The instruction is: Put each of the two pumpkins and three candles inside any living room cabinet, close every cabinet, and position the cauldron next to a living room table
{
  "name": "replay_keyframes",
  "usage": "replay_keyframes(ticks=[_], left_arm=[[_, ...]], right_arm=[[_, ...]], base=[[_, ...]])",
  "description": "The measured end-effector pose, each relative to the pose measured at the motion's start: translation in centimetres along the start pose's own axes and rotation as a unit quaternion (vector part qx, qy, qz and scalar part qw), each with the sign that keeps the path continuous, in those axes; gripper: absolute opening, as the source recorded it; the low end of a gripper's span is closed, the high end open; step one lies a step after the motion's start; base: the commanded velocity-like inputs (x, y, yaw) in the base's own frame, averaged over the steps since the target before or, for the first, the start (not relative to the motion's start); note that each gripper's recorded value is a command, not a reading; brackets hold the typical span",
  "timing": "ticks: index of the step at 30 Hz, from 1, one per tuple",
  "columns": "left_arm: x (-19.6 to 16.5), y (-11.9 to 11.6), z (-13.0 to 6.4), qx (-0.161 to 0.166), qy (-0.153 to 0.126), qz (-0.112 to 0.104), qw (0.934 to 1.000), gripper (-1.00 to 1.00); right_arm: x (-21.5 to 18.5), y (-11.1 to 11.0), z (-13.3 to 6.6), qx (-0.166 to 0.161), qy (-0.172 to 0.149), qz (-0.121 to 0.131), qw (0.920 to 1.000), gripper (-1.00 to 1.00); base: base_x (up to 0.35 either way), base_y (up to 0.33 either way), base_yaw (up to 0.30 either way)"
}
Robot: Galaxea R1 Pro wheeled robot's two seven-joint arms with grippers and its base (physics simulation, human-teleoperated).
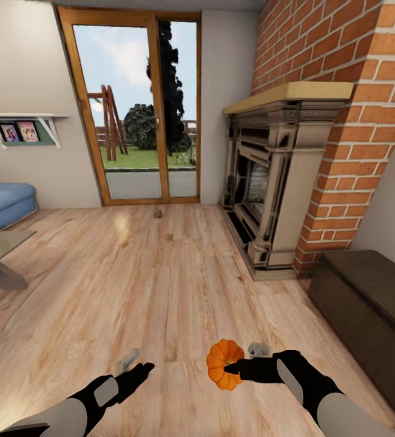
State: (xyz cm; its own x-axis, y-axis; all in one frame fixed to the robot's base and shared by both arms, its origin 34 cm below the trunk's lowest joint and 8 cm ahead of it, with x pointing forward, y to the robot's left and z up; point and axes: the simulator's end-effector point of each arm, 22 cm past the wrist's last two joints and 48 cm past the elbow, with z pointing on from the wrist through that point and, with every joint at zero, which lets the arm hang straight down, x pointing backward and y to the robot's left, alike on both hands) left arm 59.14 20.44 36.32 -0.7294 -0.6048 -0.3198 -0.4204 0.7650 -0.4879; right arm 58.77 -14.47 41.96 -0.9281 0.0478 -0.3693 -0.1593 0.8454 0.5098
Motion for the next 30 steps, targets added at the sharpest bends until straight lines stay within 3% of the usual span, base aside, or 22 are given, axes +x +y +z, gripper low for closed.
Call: replay_keyframes(ticks=[13, 20, 25, 30], left_arm=[[-1.7, -2.0, -2.2, 0.004, -0.004, 0.001, 1.0000, 1.00], [-1.9, -2.2, -2.4, 0.006, -0.007, 0.002, 1.0000, 1.00], [-2.0, -2.4, -2.5, 0.007, -0.008, 0.002, 0.9999, 1.00], [-2.2, -2.6, -2.7, 0.009, -0.010, 0.003, 0.9999, 1.00]], right_arm=[[-1.9, 1.5, -2.3, 0.001, -0.003, -0.005, 1.0000, -1.00], [-2.2, 1.8, -2.5, 0.000, -0.007, -0.006, 1.0000, -1.00], [-1.3, 2.1, -2.2, 0.005, 0.009, -0.033, 0.9994, -1.00], [-1.2, 2.3, -2.3, 0.007, 0.013, -0.044, 0.9989, -1.00]], base=[[0.000, 0.000, 0.259], [0.000, 0.000, 0.237], [0.000, 0.000, 0.223], [-0.051, 0.000, 0.221]])
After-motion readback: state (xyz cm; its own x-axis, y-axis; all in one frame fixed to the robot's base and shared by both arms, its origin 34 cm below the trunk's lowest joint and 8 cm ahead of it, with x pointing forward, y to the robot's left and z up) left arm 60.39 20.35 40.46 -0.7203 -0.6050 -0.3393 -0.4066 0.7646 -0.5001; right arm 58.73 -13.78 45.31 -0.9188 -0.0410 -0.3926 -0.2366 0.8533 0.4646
